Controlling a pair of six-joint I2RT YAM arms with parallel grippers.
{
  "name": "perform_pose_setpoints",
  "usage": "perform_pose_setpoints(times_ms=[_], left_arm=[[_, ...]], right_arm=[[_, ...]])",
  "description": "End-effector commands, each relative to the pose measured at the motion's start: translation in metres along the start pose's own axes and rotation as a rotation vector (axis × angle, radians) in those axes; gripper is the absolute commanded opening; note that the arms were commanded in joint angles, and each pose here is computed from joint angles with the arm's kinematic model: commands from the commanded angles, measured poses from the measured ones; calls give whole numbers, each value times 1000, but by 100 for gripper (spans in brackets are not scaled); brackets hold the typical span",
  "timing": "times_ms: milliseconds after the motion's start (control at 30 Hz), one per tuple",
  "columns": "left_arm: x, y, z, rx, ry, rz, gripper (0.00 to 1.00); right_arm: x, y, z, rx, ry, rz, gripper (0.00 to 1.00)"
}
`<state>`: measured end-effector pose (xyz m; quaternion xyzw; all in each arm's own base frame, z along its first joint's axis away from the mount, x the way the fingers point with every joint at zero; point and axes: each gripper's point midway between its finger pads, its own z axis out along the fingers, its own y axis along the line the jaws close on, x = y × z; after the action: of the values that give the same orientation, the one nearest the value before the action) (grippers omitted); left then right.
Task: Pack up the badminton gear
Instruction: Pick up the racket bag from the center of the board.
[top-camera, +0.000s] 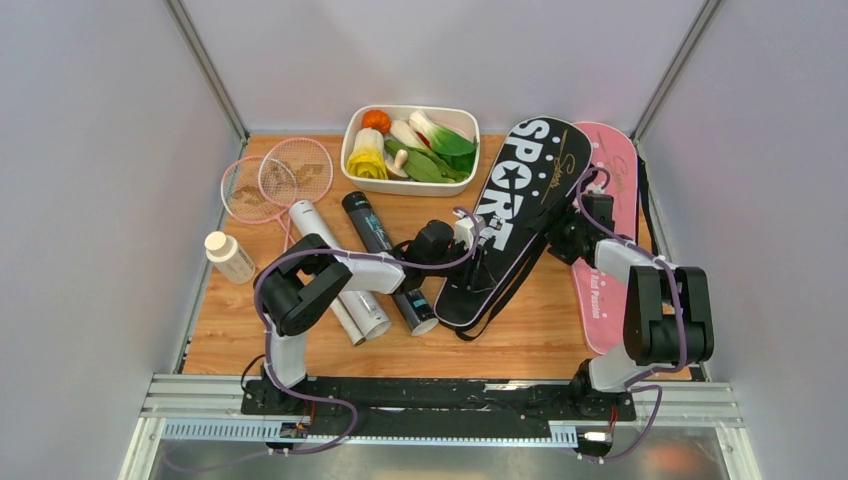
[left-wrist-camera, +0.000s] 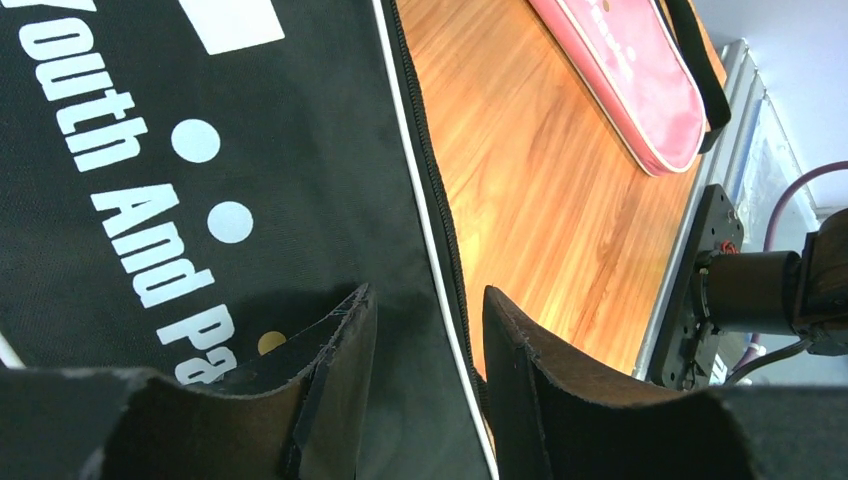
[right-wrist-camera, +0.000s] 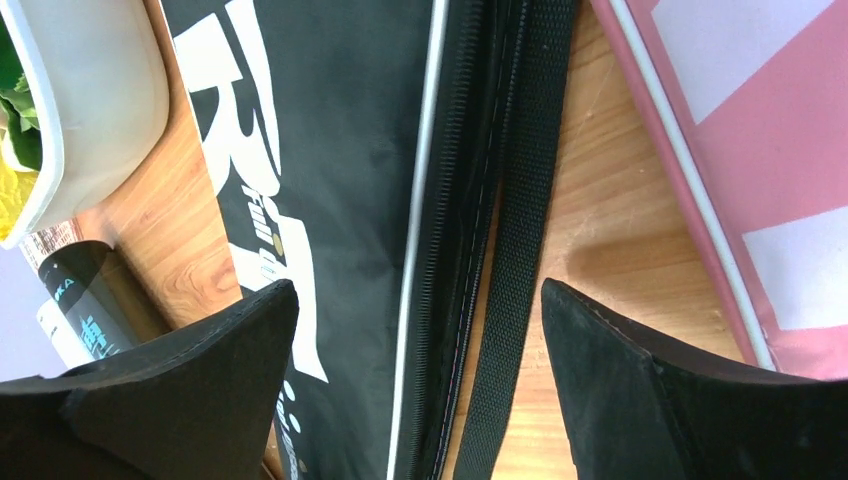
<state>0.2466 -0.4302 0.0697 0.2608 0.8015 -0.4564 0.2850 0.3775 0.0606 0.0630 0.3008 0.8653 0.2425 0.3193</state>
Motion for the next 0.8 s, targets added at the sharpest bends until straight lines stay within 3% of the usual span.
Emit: perform_pose_setpoints(times_ms=[0,600,767], left_arm=[[6,5,8,-11,-9,6,51],[11,11,14,-26,-5,4,50],[11,10,13,-23,-6,3,50]], right_arm=[[-15,21,6,-87,-61,-32,93],[-7,18,32,-121,-33,-19,93],[-5,20,37,-143,-33,-27,86]])
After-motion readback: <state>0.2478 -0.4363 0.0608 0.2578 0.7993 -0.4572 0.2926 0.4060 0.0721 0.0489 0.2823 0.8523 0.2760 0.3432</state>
